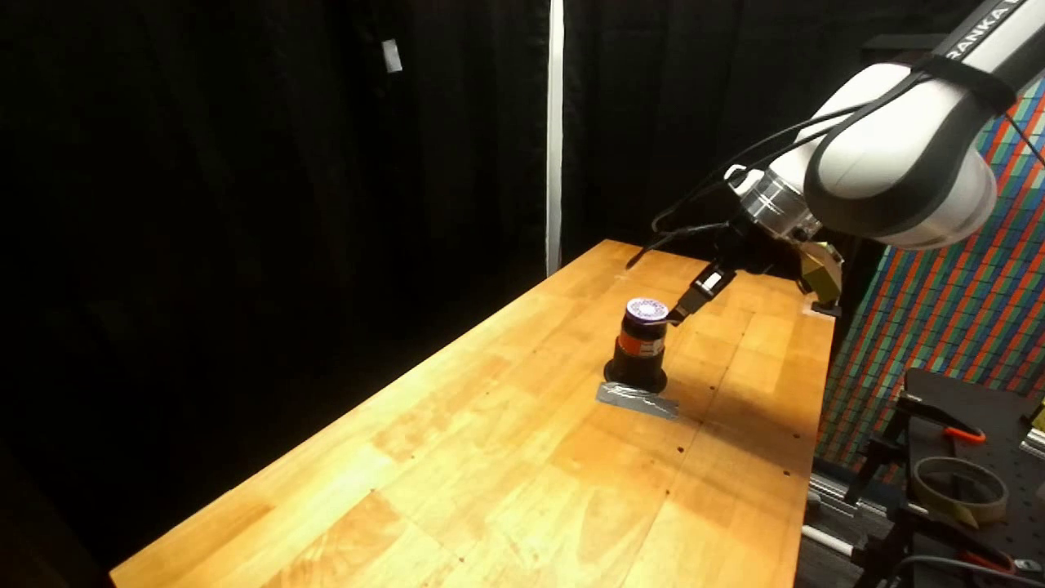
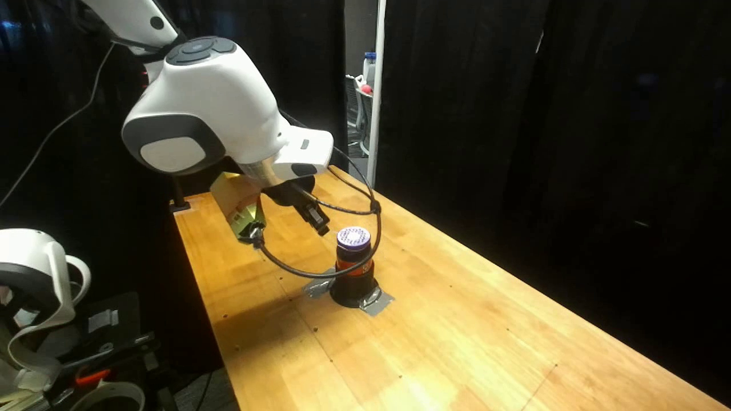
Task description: Place the elastic over the bottom of the brown coffee cup
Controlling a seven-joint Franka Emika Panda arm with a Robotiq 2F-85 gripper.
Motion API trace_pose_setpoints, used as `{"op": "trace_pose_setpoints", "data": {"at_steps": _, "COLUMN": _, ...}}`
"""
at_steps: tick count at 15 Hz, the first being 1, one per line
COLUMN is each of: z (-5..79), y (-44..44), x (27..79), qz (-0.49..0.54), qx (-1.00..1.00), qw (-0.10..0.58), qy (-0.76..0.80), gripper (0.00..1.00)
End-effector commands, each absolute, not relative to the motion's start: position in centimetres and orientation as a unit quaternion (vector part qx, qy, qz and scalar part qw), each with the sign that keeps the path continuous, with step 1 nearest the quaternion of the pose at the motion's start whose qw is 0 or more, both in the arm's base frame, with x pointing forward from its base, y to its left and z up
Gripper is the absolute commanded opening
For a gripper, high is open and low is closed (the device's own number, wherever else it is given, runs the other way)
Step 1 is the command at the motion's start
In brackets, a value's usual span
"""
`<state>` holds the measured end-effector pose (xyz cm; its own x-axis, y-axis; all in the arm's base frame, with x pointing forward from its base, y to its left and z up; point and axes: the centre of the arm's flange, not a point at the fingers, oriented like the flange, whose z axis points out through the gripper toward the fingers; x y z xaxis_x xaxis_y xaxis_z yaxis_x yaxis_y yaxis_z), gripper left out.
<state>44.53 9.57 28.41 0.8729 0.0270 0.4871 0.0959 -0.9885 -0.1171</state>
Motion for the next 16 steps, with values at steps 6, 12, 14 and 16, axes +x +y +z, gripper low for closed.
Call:
{"op": "trace_pose_setpoints", "data": {"at_steps": 6, "z": 28.3, "y": 7.4, "x": 39.9, "qz": -0.294, "qx": -0.951, "qw": 0.073, "qy": -0.059, "gripper": 0.12}}
{"op": "trace_pose_setpoints", "data": {"at_steps": 12, "z": 24.9, "y": 6.3, "x": 38.1, "qz": -0.245, "qx": -0.963, "qw": 0.064, "qy": -0.095, "gripper": 0.11}}
{"op": "trace_pose_setpoints", "data": {"at_steps": 14, "z": 23.8, "y": 6.2, "x": 37.6, "qz": -0.253, "qx": -0.960, "qw": 0.057, "qy": -0.102, "gripper": 0.11}}
{"op": "trace_pose_setpoints", "data": {"at_steps": 16, "z": 23.3, "y": 6.2, "x": 37.5, "qz": -0.268, "qx": -0.955, "qw": 0.050, "qy": -0.113, "gripper": 0.11}}
